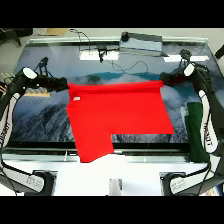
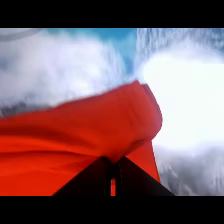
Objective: Fold the shirts.
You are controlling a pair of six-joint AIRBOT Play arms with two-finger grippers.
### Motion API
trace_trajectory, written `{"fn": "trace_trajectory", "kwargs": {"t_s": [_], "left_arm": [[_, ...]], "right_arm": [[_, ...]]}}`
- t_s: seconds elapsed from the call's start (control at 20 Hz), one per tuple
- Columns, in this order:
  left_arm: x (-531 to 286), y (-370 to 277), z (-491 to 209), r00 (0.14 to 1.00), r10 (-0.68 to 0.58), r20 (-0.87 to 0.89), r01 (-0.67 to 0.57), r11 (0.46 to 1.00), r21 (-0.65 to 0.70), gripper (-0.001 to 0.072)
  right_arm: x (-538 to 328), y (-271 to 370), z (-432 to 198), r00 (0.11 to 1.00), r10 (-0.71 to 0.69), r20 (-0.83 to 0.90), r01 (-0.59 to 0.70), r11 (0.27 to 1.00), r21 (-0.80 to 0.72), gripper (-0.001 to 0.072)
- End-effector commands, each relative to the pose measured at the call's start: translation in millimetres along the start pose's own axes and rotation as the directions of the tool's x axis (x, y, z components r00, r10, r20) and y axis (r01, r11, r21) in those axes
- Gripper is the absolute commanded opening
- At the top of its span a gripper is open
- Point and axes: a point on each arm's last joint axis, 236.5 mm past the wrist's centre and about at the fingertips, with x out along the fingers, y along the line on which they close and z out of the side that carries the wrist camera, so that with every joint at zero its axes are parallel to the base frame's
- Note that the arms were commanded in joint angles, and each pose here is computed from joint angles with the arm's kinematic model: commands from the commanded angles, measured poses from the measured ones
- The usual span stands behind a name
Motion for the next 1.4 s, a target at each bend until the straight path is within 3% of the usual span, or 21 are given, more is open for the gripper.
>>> {"fn": "trace_trajectory", "kwargs": {"t_s": [0.0,0.45,0.5,0.55,0.6,0.7,0.8,1.0,1.1,1.2,1.35], "left_arm": [[-5,-6,-77,0.950,0.002,-0.311,0.019,0.998,0.065,0.0033],[4,26,-111,0.909,0.109,-0.402,-0.108,0.994,0.026,0.0040],[5,21,-111,0.912,0.093,-0.401,-0.094,0.995,0.018,0.0149],[5,15,-111,0.914,0.071,-0.399,-0.075,0.997,0.004,0.0378],[1,13,-112,0.910,0.064,-0.410,-0.068,0.998,0.005,0.0473],[-15,18,-117,0.886,0.069,-0.458,-0.071,0.997,0.013,0.0473],[-39,21,-125,0.866,0.054,-0.497,-0.069,0.998,-0.012,0.0473],[-67,20,-180,0.851,0.019,-0.525,-0.076,0.993,-0.087,0.0473],[-59,4,-235,0.835,-0.076,-0.545,-0.033,0.982,-0.188,0.0472],[-45,-16,-275,0.839,-0.177,-0.515,0.018,0.954,-0.299,0.0471],[-33,-20,-311,0.838,-0.189,-0.512,0.011,0.944,-0.331,0.0461]], "right_arm": [[-1,-7,-54,0.974,-0.024,-0.225,0.005,0.996,-0.085,0.0026],[25,-16,-98,0.919,-0.041,-0.391,0.032,0.999,-0.031,0.0027],[25,-15,-96,0.922,-0.035,-0.385,0.027,0.999,-0.027,0.0144],[21,-8,-96,0.923,-0.010,-0.384,0.000,1.000,-0.027,0.0432],[13,-6,-95,0.922,-0.004,-0.386,-0.016,0.999,-0.049,0.0540],[-11,-26,-93,0.918,-0.087,-0.387,0.044,0.992,-0.120,0.0540],[-42,-54,-98,0.901,-0.112,-0.420,0.085,0.993,-0.084,0.0535],[-87,-71,-131,0.853,0.072,-0.516,0.017,0.986,0.166,0.0525],[-91,-75,-144,0.859,0.082,-0.506,0.019,0.981,0.193,0.0474],[-91,-68,-164,0.843,0.105,-0.527,0.009,0.978,0.209,0.0473],[-93,-57,-191,0.813,0.148,-0.563,-0.021,0.974,0.226,0.0474]]}}
